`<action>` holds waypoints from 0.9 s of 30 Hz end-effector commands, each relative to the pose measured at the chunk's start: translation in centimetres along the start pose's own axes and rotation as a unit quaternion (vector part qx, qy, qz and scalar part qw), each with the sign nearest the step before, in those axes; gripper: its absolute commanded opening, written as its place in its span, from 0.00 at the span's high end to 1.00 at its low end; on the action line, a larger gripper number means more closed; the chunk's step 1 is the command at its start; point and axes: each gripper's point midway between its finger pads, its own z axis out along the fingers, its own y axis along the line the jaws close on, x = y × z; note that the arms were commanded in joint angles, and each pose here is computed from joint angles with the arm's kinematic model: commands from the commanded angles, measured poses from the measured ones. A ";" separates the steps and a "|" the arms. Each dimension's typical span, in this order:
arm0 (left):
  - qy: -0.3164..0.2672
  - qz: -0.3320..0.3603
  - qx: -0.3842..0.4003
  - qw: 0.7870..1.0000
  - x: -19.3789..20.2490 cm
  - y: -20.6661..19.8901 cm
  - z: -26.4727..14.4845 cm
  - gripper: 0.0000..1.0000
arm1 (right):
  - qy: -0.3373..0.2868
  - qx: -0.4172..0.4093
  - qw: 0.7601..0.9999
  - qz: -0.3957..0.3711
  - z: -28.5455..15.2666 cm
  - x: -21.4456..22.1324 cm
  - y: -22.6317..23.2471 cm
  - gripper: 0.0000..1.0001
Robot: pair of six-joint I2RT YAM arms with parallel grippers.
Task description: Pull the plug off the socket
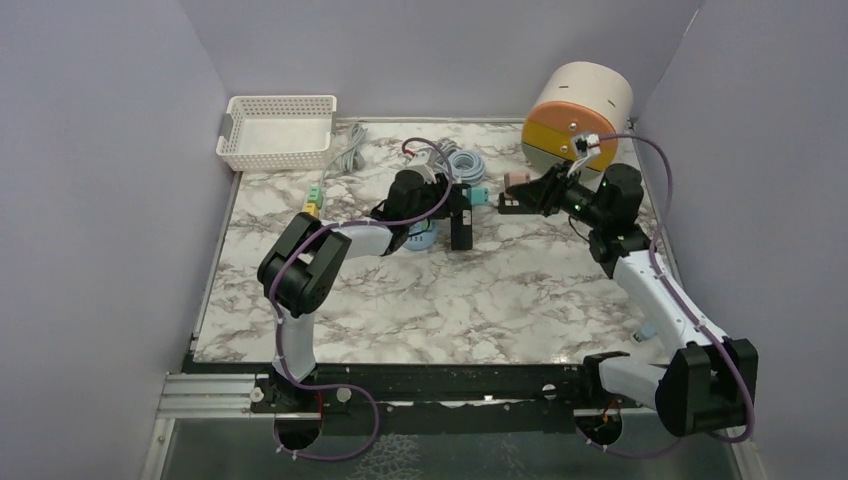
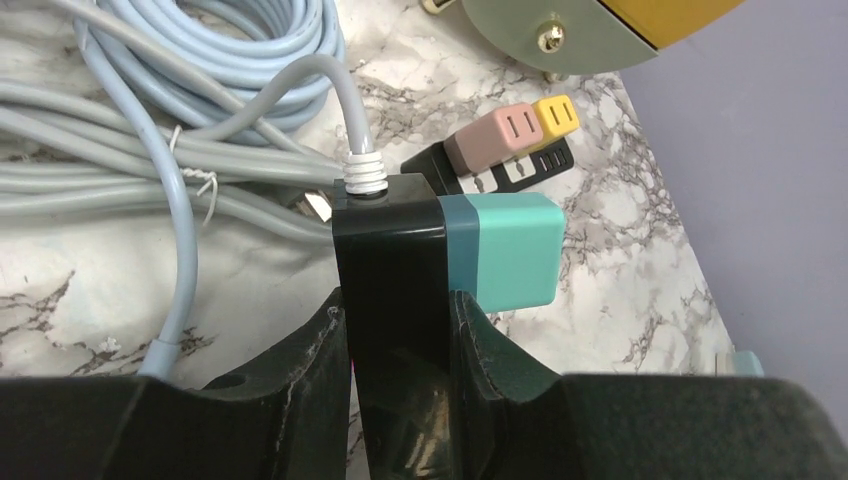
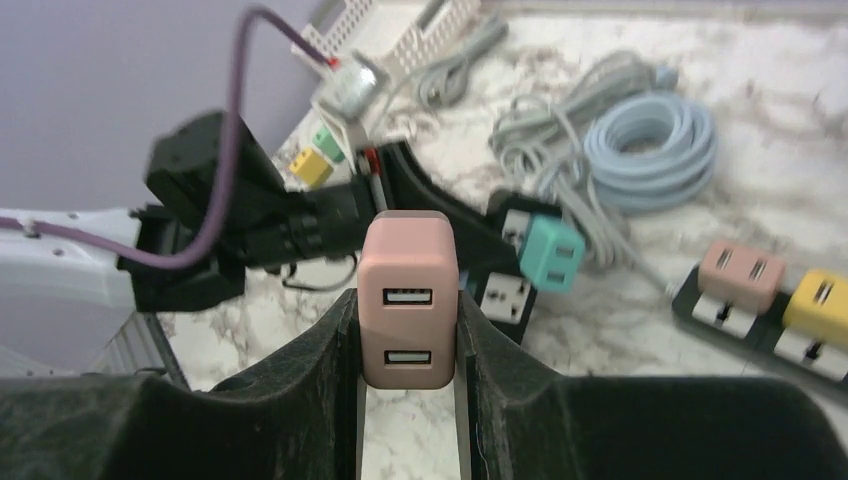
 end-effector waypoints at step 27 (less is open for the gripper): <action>-0.041 0.045 0.031 0.998 -4.4 -0.7 1.0 1.00 | 0.330 0.061 0.908 0.252 -4.2 22.5 -5.3 0.46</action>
